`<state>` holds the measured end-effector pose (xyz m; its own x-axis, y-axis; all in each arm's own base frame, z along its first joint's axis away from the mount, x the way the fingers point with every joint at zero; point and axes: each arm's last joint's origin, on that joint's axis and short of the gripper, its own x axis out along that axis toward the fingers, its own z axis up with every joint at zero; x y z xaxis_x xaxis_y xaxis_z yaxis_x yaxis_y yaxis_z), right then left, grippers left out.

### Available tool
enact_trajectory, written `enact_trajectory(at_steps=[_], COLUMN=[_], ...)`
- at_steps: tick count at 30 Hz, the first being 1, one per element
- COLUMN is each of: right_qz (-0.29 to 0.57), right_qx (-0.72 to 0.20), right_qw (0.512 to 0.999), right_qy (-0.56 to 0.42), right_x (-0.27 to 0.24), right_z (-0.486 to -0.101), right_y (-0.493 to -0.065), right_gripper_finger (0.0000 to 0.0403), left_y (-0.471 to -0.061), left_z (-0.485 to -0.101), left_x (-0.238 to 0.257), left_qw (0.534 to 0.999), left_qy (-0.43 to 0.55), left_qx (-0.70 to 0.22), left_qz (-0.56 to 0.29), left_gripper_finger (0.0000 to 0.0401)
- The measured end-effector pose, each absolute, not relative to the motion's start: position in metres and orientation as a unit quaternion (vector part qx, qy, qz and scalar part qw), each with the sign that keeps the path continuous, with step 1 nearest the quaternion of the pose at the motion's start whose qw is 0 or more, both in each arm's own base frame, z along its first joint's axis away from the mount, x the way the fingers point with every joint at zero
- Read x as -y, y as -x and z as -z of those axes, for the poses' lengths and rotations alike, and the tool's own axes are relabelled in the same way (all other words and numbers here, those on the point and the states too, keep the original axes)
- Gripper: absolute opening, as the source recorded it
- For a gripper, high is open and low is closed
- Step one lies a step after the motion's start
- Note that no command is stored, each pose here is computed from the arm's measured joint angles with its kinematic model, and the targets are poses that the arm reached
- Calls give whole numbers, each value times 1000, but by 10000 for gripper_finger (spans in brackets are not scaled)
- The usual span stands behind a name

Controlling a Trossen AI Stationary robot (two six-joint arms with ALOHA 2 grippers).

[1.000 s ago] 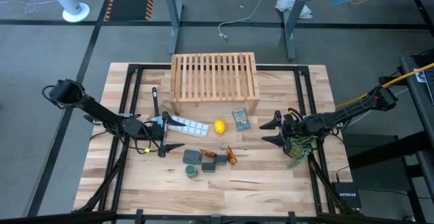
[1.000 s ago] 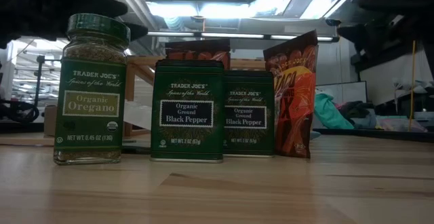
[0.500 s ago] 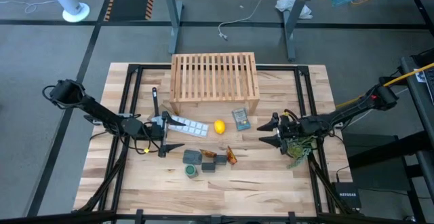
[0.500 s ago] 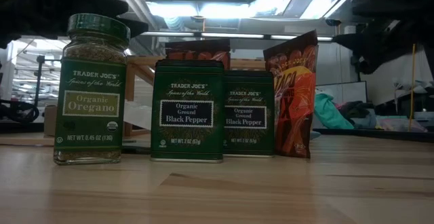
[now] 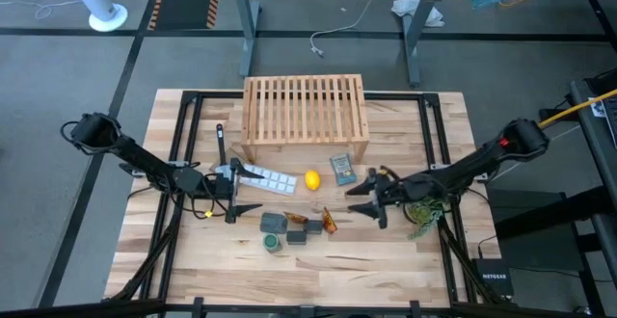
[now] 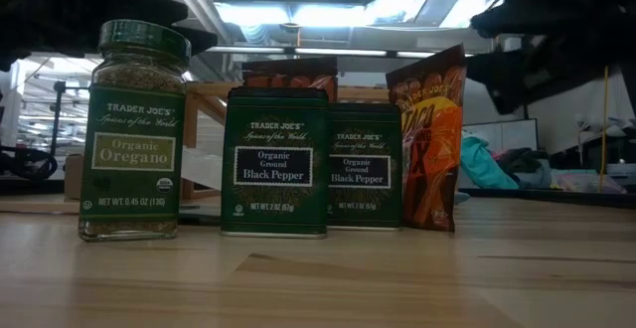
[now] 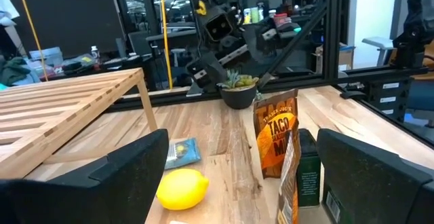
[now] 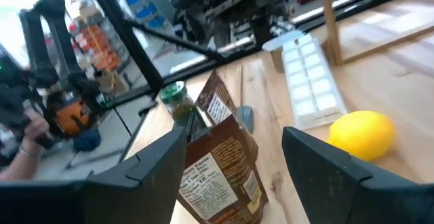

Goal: Shelf spices
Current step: Put the right orange seasoning pack on the shelf

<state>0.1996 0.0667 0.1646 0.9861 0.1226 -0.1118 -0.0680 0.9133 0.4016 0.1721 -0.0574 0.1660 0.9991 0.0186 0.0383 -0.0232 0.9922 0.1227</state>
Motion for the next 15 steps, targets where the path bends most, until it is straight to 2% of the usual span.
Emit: enact_trajectory(at_steps=[7, 15], right_qz=[-62, -51], right_qx=[-65, -92], right_qw=[983, 983], right_qy=[-158, -152], right_x=[-81, -83], right_z=[-179, -182], right_y=[-236, -242], right_gripper_finger=[250, 250], left_y=[-172, -172], left_z=[-165, -164], left_x=[57, 57], left_qw=[999, 999], left_qy=[-52, -48], left_qx=[12, 10], left_qz=[-10, -10], left_gripper_finger=[368, 368])
